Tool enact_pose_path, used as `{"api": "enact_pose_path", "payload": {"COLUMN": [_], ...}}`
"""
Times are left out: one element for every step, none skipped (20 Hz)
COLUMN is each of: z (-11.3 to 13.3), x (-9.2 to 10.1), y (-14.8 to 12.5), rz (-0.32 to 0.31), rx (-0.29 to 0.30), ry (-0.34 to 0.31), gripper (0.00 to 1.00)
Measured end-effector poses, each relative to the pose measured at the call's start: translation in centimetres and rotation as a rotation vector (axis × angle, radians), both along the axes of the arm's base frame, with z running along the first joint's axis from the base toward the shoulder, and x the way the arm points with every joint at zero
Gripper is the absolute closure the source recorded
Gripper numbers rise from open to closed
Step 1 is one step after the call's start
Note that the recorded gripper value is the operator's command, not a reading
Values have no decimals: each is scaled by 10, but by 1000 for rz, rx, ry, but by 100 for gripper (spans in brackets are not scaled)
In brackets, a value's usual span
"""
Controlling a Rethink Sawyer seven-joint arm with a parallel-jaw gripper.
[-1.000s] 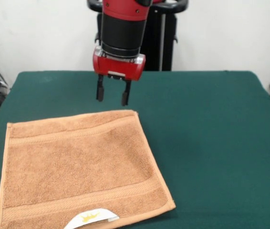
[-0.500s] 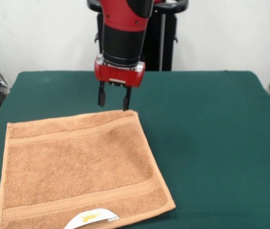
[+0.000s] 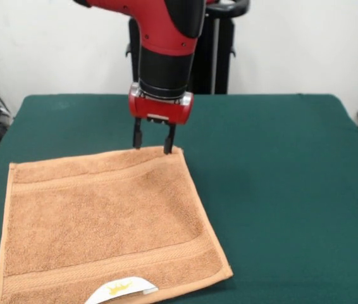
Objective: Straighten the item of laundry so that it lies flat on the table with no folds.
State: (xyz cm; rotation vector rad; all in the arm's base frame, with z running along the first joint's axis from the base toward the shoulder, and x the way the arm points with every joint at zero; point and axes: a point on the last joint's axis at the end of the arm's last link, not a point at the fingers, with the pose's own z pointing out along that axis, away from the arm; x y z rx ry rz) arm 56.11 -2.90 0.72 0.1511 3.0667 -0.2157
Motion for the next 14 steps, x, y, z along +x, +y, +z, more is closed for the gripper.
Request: {"api": "enact_pose_path", "payload": {"z": [-4, -11, -14, -18, -21, -30, -34, -36, -41, -46, -48, -48, -48, -49], "x": [-2, -6, -8, -10, -11, -16, -18, -20, -22, -25, -25, -23, -23, -23], "y": [0, 2, 2, 3, 4, 6, 6, 7, 7, 8, 8, 7, 7, 7], "rz": [4, 14, 19, 24, 28, 36, 40, 41, 46, 53, 57, 64, 71, 76], "rx": [0, 0, 0, 0, 0, 2, 3, 3, 3, 3, 2, -1, -3, -5], "ry": [3, 10, 13, 17, 20, 28, 31, 32, 34, 33, 26, 15, 7, 3], "gripper": [0, 0, 0, 0, 0, 0, 0, 0, 0, 0, 0, 0, 0, 0]}}
